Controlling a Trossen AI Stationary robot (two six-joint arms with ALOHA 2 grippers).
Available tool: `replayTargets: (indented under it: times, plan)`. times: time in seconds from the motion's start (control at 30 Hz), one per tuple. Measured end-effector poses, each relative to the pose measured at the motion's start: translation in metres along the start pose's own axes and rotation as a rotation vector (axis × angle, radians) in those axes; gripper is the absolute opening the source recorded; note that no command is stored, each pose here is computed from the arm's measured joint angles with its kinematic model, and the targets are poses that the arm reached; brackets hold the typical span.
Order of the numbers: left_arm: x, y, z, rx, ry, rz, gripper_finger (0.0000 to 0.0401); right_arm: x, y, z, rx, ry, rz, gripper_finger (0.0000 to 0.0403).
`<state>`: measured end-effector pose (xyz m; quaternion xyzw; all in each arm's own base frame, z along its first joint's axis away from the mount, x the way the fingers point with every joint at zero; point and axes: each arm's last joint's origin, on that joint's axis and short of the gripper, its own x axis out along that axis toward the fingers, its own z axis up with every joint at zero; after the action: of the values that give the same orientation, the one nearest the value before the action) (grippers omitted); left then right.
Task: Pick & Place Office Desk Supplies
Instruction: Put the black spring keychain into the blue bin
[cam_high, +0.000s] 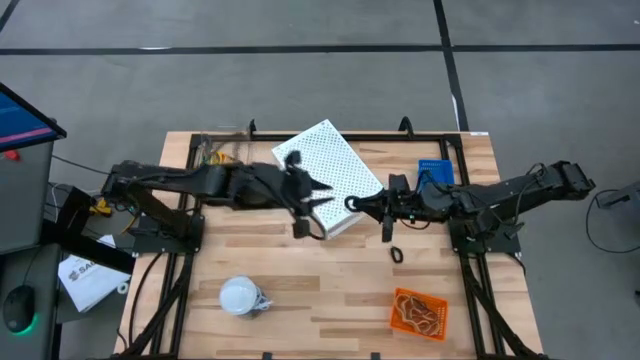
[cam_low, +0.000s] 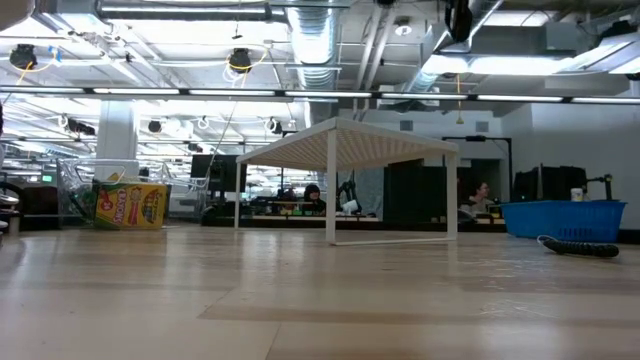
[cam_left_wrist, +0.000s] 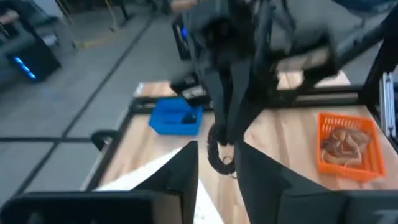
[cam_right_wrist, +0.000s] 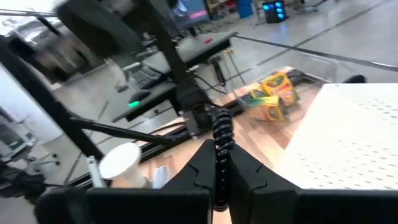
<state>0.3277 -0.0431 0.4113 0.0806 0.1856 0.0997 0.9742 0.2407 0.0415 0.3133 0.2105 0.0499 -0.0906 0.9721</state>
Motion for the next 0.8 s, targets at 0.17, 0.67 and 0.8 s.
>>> replayTargets:
  times: [0.17, 0.67, 0.8]
  plan:
    - [-0.039, 0.021, 0.013, -0.031, -0.069, 0.097, 0.0119, 0.002, -0.018, 0.003, -0.008, 0.023, -0.097, 0.0009]
    - [-0.054, 0.031, -0.002, -0.079, 0.053, 0.195, 0.0127, -0.074, -0.113, -0.012, 0.307, 0.210, -1.091, 0.0009]
    - [-0.037, 0.023, -0.020, -0.093, 0.059, 0.196, 0.0127, -0.083, -0.127, -0.014, 0.323, 0.255, -1.221, 0.0009]
